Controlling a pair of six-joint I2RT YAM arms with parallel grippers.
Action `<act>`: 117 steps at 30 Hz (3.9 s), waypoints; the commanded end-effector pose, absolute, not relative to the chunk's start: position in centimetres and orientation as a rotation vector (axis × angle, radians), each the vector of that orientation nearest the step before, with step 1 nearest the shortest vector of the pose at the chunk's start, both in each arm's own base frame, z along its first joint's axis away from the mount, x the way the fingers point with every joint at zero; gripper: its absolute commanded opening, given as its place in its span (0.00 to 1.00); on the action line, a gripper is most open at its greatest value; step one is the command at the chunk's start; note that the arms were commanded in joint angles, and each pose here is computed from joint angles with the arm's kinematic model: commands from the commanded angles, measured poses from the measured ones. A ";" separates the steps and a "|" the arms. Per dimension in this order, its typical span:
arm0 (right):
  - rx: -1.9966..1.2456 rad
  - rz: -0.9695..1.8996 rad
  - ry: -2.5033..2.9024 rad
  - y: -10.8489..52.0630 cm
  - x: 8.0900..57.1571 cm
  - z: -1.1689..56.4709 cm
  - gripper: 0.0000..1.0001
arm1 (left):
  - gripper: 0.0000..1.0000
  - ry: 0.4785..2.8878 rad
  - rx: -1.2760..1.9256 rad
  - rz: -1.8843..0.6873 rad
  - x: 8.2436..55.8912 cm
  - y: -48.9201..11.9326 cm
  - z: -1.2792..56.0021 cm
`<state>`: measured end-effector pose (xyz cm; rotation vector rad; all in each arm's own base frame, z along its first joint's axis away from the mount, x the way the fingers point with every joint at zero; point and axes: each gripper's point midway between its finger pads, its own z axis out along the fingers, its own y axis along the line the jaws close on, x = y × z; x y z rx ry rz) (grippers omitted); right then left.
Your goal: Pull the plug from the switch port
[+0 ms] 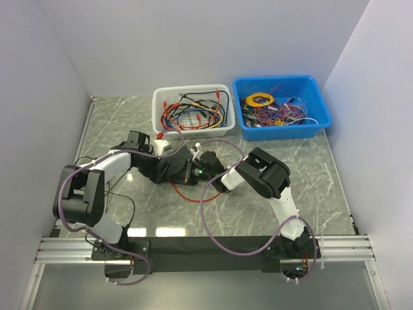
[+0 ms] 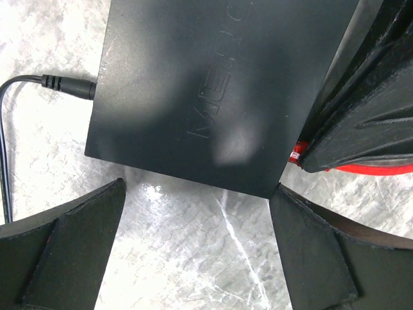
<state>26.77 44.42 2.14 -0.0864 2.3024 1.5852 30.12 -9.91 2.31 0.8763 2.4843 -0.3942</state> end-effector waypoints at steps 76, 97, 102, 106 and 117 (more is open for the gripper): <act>0.349 1.561 2.388 42.9 29.9 -2.8 0.16 | 0.97 2.382 1.063 -0.439 29.6 -13.0 0.9; 0.006 1.517 2.561 40.6 23.3 -2.9 0.00 | 0.96 2.423 0.813 -0.190 34.6 -9.1 1.7; -0.070 1.504 2.610 39.8 21.9 -3.4 0.00 | 0.96 2.439 0.802 -0.162 34.6 -8.6 1.2; -0.143 1.463 2.645 39.1 21.1 -3.3 0.00 | 0.96 2.440 0.789 -0.134 34.9 -8.2 1.2; -0.249 1.381 2.726 37.1 19.2 -4.8 0.00 | 0.95 2.453 0.780 -0.163 34.7 -8.1 1.0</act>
